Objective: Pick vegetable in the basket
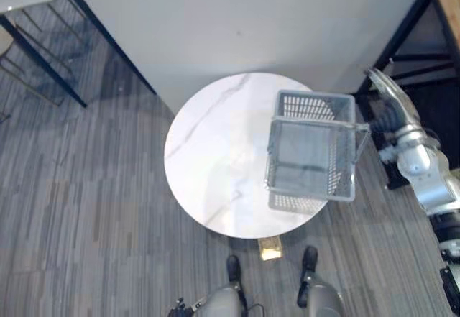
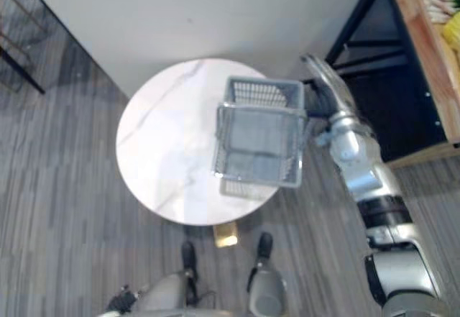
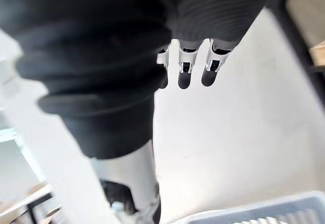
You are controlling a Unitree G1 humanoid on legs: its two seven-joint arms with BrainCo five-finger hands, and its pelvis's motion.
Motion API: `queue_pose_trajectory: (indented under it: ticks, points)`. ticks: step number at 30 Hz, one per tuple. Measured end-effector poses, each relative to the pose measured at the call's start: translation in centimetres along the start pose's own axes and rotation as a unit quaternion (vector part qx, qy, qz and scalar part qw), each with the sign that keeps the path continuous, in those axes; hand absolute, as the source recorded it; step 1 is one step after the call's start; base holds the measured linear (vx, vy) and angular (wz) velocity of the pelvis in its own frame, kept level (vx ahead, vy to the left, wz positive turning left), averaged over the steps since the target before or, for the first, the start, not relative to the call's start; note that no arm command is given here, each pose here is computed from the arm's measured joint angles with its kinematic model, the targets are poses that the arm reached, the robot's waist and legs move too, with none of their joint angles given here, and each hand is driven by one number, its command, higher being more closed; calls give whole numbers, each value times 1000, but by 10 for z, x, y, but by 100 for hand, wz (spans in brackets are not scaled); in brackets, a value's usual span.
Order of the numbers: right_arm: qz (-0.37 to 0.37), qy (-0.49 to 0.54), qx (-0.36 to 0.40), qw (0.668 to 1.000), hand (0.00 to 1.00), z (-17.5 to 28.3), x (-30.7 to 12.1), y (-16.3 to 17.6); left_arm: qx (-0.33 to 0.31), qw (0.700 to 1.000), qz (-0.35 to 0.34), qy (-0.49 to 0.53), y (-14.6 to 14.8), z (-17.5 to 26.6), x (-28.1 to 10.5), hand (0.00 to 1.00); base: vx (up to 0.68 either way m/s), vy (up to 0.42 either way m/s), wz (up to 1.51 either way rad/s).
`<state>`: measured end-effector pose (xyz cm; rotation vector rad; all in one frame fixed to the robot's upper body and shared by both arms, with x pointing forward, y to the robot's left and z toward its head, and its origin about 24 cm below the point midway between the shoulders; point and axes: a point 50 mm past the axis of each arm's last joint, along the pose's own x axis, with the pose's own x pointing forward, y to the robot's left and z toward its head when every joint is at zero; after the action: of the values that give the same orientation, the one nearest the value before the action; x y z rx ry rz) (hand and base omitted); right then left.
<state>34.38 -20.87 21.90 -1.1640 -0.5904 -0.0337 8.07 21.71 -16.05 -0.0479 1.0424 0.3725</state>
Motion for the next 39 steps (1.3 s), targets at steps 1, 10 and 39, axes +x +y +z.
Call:
queue_pose_trajectory:
  ticks: [1, 10, 39]
  points:
    - [0, -17, -5, 1000, 0, 7, 6, -3, 0, 1000, -1, -3, 0, 2, 1, 0, -10, 6, 12]
    - [1, -117, -45, 992, 0, 56, 45, -22, 0, 1000, 7, -13, -1, 10, 3, 0, -6, 2, 5]
    - [143, -77, -36, 986, 0, 26, -5, 33, 28, 999, 12, -34, 3, 22, 5, 0, -3, -1, -3]
